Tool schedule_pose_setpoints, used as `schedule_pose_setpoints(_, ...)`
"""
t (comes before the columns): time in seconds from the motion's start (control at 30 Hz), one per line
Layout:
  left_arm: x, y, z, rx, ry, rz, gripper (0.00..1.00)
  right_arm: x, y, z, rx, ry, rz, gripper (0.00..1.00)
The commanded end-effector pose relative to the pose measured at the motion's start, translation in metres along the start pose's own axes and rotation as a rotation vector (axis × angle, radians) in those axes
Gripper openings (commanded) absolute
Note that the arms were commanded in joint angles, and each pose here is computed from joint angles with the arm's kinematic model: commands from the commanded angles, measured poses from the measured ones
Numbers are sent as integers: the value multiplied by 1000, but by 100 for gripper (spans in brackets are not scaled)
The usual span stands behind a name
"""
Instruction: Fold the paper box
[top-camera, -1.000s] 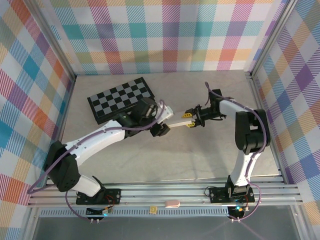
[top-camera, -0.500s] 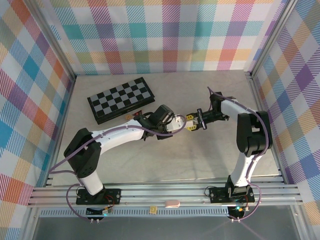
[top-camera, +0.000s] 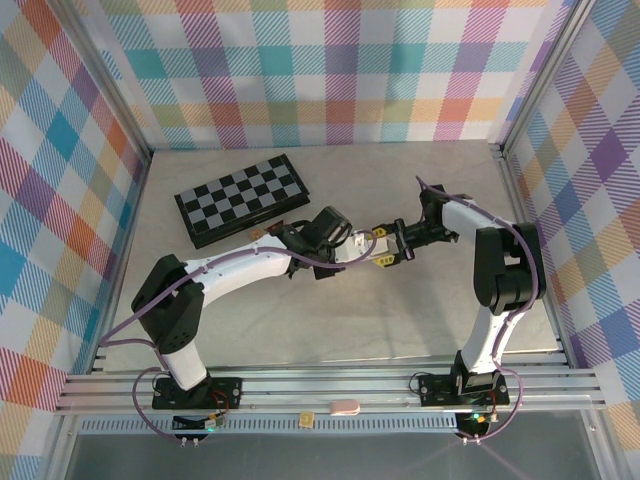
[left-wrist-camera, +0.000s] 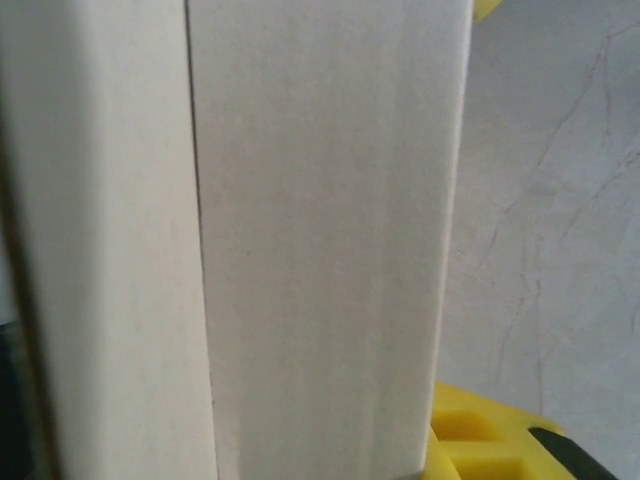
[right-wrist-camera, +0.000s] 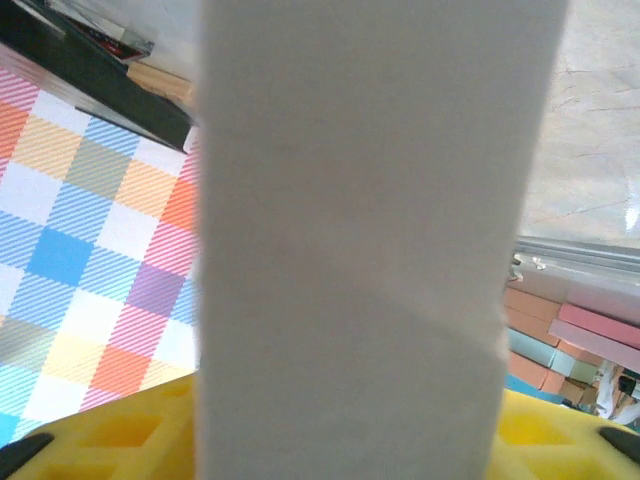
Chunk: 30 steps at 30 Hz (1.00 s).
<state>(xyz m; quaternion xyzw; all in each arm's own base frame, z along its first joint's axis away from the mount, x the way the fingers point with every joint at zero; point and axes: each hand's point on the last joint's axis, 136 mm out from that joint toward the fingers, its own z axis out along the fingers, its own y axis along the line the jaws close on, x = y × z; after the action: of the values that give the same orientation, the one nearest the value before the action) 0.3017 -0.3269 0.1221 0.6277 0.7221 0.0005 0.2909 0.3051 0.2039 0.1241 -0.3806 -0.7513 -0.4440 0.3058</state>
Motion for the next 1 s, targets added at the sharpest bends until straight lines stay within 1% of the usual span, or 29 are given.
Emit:
schedule_pose_setpoints(0.0,-1,-12,-14,73,20,13,32,9,11,-14,17,-74,-68,60)
schedule_pose_setpoints(0.07,6,-17,-17,101,59,16,31,13,19,-30,25,-150,-146,65)
schedule_pose_setpoints(0.13,11,-21,-22,132,87,11,31,16,24,-46,26,-226,-213,67)
schedule_pose_setpoints(0.23,18,-24,-30,175,122,-3,29,20,28,-71,27,-362,-341,68)
schedule_pose_setpoints(0.3,23,-25,-34,215,150,-15,29,25,30,-88,61,-473,-455,68)
schedule_pose_setpoints(0.33,25,-28,-35,248,168,-21,29,27,33,-97,78,-536,-531,67)
schedule_pose_setpoints(0.43,33,-34,-29,316,209,-40,30,35,40,-109,147,-694,-811,55)
schedule_pose_setpoints(0.47,36,-35,-27,323,220,-35,31,37,42,-111,164,-737,-906,52)
schedule_pose_setpoints(0.53,39,-34,-24,323,236,-33,31,41,42,-107,198,-793,-1057,48)
schedule_pose_setpoints(0.63,39,-33,-21,329,238,-38,32,54,41,-92,261,-799,-1315,42)
schedule_pose_setpoints(0.73,41,-33,-17,330,252,-38,32,61,27,-74,376,-730,-1474,38)
schedule_pose_setpoints(0.83,43,-31,-15,327,259,-43,33,57,10,-62,479,-639,-1490,33)
schedule_pose_setpoints(0.97,41,-28,-14,321,250,-60,34,55,-3,-54,558,-565,-1506,35)
